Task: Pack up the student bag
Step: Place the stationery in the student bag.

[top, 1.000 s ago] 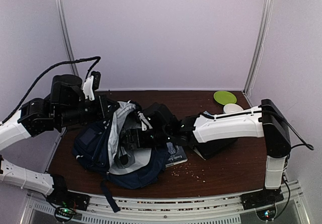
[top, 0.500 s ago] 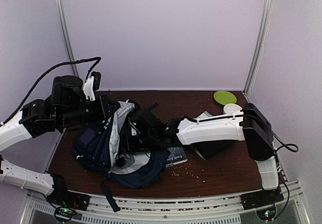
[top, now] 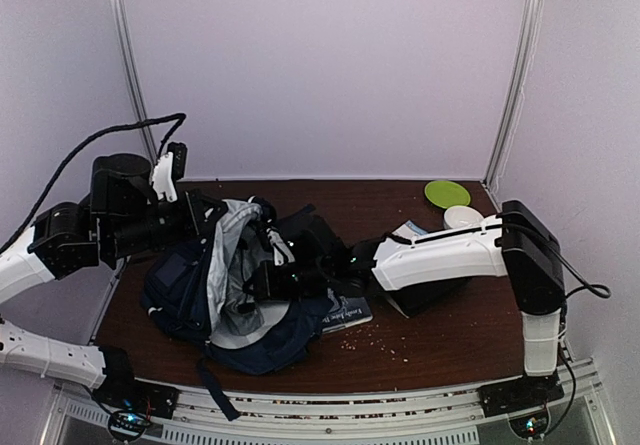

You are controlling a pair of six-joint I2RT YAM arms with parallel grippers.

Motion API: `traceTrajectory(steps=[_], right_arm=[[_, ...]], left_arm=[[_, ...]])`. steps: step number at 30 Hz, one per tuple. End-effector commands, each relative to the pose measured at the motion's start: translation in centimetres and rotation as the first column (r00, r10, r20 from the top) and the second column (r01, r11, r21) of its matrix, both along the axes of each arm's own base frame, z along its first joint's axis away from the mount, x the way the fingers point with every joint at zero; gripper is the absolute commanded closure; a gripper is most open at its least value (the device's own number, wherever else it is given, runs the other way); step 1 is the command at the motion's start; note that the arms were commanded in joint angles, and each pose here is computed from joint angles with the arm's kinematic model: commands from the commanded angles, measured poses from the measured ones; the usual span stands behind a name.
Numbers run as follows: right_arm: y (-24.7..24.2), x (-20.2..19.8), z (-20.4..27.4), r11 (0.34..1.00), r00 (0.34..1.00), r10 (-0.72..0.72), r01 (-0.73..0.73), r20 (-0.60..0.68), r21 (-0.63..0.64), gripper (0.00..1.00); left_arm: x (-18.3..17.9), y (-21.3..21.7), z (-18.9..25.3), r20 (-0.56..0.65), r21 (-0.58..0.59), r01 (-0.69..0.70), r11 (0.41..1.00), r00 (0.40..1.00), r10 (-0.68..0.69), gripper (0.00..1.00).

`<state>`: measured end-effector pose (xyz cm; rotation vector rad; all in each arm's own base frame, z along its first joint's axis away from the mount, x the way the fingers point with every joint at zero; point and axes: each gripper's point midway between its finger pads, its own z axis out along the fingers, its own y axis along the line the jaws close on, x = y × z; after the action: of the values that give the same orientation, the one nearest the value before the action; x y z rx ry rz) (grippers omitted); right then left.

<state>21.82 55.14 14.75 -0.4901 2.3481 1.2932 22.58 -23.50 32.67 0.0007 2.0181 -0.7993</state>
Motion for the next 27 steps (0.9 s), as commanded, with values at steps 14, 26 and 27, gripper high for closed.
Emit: traceTrajectory(steps=[14,26,27], right_arm=[[1.2,0.0,16.9,0.832,0.948,0.064,-0.224,0.313,0.507,1.0],[5.8,1.7,12.5,0.86,0.967,0.098,-0.201,0.234,0.469,1.0],[6.0,1.5,12.1,0.864,0.964,0.11,-0.213,0.242,0.455,1.0]], left_arm=[[-0.6,0.0,8.5,0.161,-0.263,0.05,0.964,0.987,-0.008,1.0],[-1.6,0.1,11.2,0.21,-0.341,0.11,0.934,0.977,-0.038,1.0],[-1.6,0.2,11.5,0.216,-0.344,0.112,0.932,0.976,-0.038,1.0]])
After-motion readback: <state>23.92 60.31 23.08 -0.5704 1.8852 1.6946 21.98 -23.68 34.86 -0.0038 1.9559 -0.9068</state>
